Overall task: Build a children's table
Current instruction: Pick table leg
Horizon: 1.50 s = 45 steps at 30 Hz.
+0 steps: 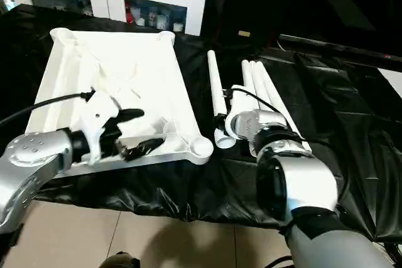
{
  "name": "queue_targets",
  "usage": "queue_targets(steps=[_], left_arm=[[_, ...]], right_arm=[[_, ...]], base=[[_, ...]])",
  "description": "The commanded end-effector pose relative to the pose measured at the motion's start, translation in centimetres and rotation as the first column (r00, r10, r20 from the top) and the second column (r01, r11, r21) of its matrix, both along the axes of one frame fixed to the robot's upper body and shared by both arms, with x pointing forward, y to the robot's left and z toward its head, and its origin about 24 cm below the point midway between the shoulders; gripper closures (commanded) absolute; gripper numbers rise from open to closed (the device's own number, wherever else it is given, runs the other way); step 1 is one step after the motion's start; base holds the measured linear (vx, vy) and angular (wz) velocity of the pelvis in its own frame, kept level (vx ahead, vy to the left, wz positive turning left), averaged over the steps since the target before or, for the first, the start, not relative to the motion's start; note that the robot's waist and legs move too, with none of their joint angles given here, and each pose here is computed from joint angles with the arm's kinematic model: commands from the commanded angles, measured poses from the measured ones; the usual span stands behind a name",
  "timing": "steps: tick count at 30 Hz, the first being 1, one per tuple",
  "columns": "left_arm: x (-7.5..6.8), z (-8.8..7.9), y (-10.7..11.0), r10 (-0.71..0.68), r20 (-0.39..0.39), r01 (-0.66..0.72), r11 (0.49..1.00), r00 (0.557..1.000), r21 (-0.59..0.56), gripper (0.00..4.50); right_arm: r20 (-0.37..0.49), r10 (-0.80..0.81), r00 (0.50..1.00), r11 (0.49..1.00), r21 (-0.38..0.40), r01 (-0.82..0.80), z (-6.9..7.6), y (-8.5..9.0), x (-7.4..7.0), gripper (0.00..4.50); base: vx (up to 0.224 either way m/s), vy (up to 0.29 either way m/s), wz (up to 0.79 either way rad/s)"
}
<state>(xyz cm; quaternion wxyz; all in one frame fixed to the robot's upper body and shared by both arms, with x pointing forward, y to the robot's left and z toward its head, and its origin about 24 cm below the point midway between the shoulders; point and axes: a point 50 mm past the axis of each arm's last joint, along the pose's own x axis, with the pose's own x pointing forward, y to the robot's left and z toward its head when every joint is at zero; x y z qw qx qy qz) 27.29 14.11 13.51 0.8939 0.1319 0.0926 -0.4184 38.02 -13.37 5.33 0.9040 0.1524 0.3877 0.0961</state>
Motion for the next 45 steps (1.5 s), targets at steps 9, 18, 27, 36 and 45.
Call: queue_targets(steps=[9, 18, 27, 36, 45], left_arm=[[3.1, 1.3, -2.4, 0.091, 0.110, -0.075, 0.986, 0.990, -0.147, 0.00], [6.8, 3.0, -4.4, 0.224, -0.029, -0.215, 0.883, 0.974, -0.417, 0.00], [8.6, 6.4, -7.2, 0.058, -0.162, -0.157, 0.679, 0.985, -0.717, 0.00], [8.3, 7.4, -9.0, -0.073, -0.168, -0.082, 0.640, 0.983, -0.764, 0.00], [8.3, 7.4, -8.7, -0.082, -0.176, -0.087, 0.622, 0.981, -0.778, 0.41]], right_arm=[[0.301, -0.056, 0.952, 0.959, 0.281, -0.032, 3.7, -1.8, 1.7, 2.59], [0.676, 0.063, 0.734, 0.770, 0.435, -0.467, 6.7, -2.5, -0.2, 2.60], [0.793, 0.207, 0.573, 0.548, 0.391, -0.739, 7.7, -2.7, -4.4, 2.61], [0.798, 0.248, 0.549, 0.498, 0.381, -0.779, 7.7, -2.1, -6.2, 2.61], [0.785, 0.255, 0.564, 0.499, 0.393, -0.773, 7.9, -2.1, -6.5, 2.61]], base=[[0.000, 0.000, 0.00], [0.000, 0.000, 0.00], [0.000, 0.000, 0.00], [0.000, 0.000, 0.00], [0.000, 0.000, 0.00]])
